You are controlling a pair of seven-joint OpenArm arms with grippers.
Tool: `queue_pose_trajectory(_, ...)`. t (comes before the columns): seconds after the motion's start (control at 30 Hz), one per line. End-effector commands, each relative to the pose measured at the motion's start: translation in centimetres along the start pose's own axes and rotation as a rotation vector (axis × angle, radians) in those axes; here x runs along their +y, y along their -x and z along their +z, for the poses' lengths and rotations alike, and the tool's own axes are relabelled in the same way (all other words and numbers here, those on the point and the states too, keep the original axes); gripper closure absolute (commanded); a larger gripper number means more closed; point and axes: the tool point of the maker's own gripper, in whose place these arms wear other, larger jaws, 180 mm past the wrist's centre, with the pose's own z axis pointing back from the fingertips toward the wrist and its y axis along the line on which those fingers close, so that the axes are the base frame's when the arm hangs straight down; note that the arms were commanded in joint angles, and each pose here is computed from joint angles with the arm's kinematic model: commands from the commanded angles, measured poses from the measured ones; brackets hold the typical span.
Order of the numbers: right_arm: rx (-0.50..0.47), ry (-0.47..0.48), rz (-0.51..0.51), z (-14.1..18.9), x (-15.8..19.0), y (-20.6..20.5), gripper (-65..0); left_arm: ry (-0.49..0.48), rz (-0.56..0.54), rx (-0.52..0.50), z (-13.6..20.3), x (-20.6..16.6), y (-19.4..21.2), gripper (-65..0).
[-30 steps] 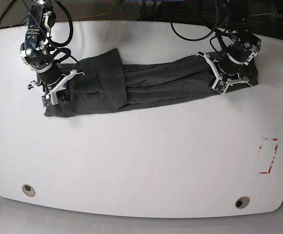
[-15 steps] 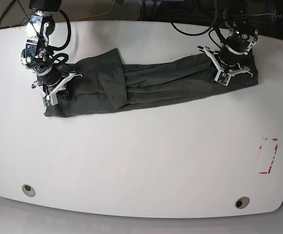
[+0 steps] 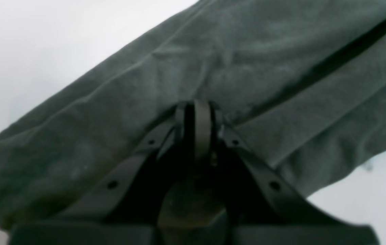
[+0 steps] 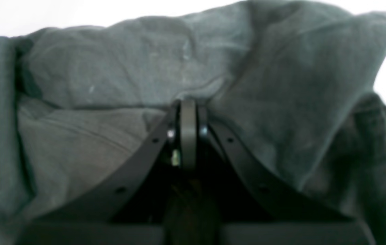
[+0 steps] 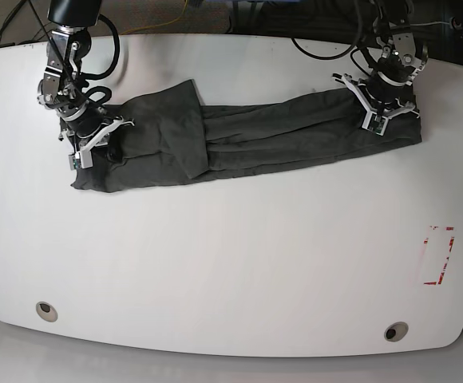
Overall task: Layout the t-shirt on the table in an organized manner, then fold the t-shirt properly
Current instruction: 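Release the right gripper and regrasp the strip's end near the base, then smooth the strip with both grippers and open the left gripper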
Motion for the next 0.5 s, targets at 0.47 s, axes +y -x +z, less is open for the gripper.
queue_pose_trajectory(0.47, 0.127, 0.108, -0.028, 4.0, -3.4, 5.5, 0.0, 0.047, -0.119, 0.072, -1.7, 0.5, 0.4, -2.6)
